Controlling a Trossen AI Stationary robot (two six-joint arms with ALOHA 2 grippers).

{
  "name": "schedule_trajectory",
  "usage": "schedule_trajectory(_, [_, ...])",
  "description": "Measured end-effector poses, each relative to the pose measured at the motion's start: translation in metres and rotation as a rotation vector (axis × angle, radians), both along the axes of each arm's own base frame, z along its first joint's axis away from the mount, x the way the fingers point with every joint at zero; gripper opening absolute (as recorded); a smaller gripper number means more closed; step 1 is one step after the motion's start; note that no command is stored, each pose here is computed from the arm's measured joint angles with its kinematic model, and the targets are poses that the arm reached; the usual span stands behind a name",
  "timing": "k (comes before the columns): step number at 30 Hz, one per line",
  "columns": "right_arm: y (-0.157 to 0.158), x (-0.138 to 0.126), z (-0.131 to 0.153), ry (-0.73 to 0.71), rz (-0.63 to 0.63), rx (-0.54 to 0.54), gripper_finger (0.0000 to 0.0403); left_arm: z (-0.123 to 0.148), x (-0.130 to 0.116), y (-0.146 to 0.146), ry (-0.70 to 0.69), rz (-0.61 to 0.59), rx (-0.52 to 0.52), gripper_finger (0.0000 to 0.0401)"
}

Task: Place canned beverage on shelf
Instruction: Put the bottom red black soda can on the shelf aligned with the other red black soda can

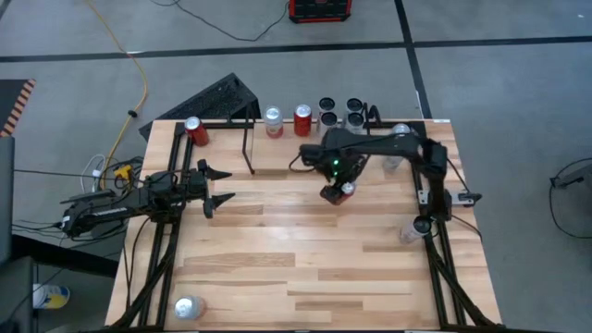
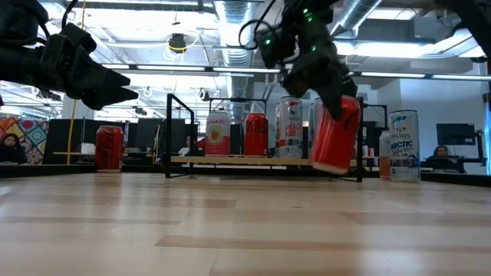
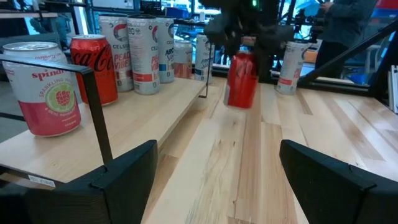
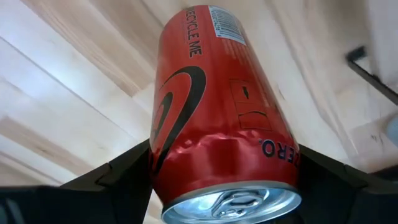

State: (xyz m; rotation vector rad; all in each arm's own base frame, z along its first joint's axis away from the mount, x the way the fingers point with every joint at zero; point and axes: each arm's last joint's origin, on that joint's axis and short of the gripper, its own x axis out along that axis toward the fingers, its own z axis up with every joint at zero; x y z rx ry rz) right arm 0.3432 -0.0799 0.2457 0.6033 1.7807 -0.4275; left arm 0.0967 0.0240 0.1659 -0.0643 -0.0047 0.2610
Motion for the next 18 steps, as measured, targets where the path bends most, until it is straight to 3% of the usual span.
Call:
schedule_trajectory(5, [0.009,0.007,-0.014,0.046,0.053,0.017,0.0339,0.000,0.000,0.000,0.000,0.000,0.000,0.0323])
schedule_trajectory(18, [0.020,0.008,-0.010,0.034,0.074,0.016,0.0393,0.000,0.000,0.000,0.000,0.000,0.000,0.0323])
